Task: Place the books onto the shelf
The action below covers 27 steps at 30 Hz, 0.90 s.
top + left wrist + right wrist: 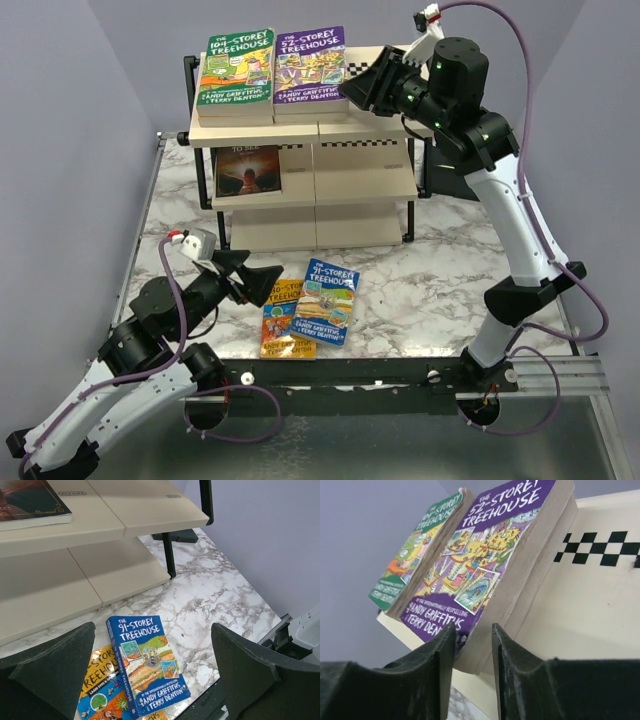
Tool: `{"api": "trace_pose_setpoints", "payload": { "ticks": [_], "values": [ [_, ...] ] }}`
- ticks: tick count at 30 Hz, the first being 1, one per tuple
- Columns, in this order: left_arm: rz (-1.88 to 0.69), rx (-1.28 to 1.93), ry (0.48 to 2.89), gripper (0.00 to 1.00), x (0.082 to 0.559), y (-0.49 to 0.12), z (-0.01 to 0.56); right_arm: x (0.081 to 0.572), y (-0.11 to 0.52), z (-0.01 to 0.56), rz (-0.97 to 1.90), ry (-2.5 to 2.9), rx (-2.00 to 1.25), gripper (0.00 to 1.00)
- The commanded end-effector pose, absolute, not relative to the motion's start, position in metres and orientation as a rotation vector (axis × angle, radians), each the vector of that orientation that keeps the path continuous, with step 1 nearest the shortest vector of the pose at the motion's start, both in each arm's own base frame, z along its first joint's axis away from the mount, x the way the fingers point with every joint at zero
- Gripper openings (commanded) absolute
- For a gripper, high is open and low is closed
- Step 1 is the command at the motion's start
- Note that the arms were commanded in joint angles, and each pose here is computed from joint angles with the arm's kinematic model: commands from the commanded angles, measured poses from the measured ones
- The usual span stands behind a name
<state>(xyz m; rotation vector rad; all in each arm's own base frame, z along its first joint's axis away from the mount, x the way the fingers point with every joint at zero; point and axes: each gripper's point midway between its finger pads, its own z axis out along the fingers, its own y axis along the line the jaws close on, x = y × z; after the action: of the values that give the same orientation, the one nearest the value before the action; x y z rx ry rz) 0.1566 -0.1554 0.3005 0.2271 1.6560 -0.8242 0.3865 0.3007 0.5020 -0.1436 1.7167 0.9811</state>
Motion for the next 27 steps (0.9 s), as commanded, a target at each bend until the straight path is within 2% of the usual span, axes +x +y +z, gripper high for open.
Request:
{"api": "trace_pose_setpoints", "payload": {
  "ticks": [1, 3, 7, 14, 17, 27],
  "values": [
    [-0.806, 0.239, 1.687, 0.99, 0.16, -0.158, 0.291, 0.37, 0.285, 0.515, 0.939, 1.668, -0.13, 0.42],
    [-0.801, 0.241, 1.7, 0.99, 0.161, -0.16, 0.288, 0.36, 0.275, 0.522, 0.932, 1.634, -0.116, 0.49],
    [-0.79, 0.242, 1.724, 0.99, 0.164, -0.163, 0.283, 0.331, 0.245, 0.529, 0.888, 1.604, -0.083, 0.57],
    [-0.76, 0.276, 1.845, 0.99, 0.174, -0.18, 0.263, 0.272, 0.194, 0.479, 0.827, 1.644, -0.028, 0.62],
    [-0.741, 0.263, 1.915, 0.99, 0.179, -0.186, 0.248, 0.249, 0.176, 0.438, 0.821, 1.697, 0.017, 0.66],
    [-0.761, 0.249, 2.19, 0.99, 0.178, -0.216, 0.184, 0.197, 0.168, 0.26, 0.853, 2.069, 0.086, 0.72]
  ]
}}
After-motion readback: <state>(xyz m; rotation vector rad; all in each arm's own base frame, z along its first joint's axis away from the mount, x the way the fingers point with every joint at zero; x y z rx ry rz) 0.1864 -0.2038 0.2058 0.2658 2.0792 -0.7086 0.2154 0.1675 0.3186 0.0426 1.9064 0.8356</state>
